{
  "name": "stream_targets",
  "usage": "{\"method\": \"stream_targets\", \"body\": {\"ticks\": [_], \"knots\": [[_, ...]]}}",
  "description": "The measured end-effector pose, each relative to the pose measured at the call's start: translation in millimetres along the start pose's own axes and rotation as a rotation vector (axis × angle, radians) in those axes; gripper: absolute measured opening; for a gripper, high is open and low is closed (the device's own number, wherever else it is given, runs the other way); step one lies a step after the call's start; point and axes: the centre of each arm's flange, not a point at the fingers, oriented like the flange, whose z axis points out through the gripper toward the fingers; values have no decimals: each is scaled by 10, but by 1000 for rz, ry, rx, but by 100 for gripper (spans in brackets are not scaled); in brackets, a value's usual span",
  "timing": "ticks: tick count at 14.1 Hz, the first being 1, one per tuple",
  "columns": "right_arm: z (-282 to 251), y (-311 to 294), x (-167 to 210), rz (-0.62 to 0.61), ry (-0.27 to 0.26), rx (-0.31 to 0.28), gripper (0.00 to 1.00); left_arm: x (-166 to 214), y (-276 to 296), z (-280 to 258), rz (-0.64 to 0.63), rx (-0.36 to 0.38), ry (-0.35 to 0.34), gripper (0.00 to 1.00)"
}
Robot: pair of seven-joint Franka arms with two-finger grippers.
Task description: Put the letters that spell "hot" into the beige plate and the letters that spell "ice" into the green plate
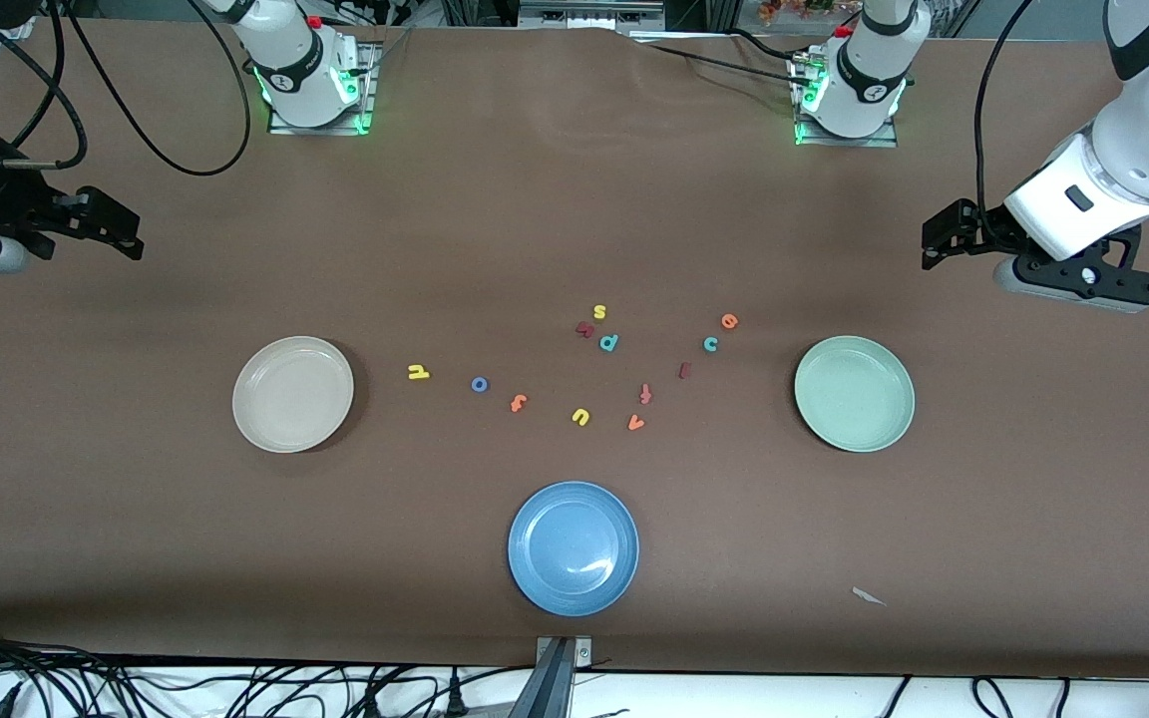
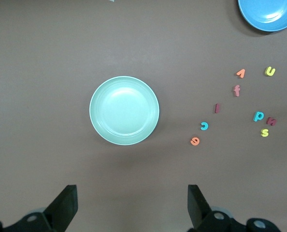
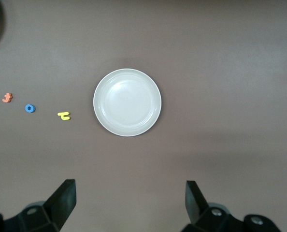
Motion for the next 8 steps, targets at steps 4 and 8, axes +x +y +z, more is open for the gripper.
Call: {"method": "stream_targets", "body": {"ticks": [4, 8], "knots": [[-1, 0, 0, 0, 0, 0, 100, 1, 57, -3, 10, 0, 1, 100], [-1, 0, 0, 0, 0, 0, 100, 3, 55, 0, 10, 0, 0, 100]]}}
